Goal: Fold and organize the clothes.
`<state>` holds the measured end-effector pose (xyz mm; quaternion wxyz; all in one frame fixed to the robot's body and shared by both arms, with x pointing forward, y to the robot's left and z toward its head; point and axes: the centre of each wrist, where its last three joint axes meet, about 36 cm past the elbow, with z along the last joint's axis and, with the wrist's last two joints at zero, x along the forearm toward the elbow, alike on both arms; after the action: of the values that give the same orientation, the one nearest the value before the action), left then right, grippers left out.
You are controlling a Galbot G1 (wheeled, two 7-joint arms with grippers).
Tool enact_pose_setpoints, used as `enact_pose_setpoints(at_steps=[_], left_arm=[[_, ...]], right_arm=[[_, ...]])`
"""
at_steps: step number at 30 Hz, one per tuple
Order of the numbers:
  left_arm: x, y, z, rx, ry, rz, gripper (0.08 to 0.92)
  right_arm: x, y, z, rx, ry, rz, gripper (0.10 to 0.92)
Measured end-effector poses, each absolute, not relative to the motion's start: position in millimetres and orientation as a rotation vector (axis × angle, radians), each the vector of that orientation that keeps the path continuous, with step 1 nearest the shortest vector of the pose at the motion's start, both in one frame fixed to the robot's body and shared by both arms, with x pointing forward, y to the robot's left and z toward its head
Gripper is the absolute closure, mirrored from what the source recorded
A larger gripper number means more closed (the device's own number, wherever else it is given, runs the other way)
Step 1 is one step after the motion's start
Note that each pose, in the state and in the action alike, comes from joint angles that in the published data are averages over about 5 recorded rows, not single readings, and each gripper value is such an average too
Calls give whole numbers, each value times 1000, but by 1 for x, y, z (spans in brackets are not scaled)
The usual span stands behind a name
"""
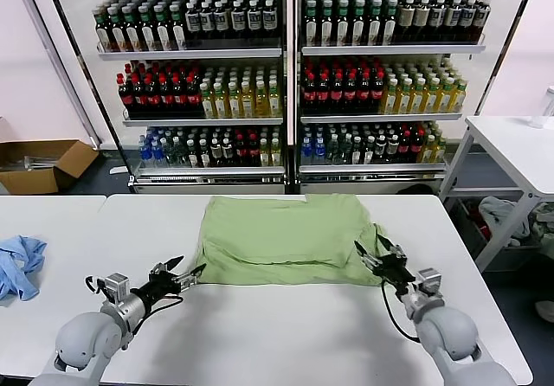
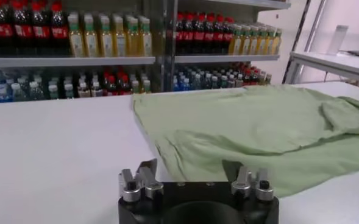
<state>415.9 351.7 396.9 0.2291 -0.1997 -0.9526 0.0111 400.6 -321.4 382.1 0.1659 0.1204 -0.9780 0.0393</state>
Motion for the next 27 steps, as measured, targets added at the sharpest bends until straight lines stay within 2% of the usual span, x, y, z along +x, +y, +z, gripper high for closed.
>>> enact_pose_setpoints(at_steps=[3, 6, 9, 23, 27], left_arm=[[416, 348, 393, -546, -2616, 34, 182], [417, 347, 390, -544, -2609, 36, 181], [417, 346, 387, -544, -2602, 40, 225], [414, 350, 380, -537, -2584, 49, 628], [411, 350, 381, -534, -2583, 49, 741]], right_arm=[[390, -321, 377, 327, -2750, 119, 231], [382, -320, 375, 320, -2728, 126, 308], [378, -320, 374, 318, -2721, 131, 395], [367, -320, 376, 321, -2721, 143, 802], [364, -319, 378, 322, -2723, 140, 888]])
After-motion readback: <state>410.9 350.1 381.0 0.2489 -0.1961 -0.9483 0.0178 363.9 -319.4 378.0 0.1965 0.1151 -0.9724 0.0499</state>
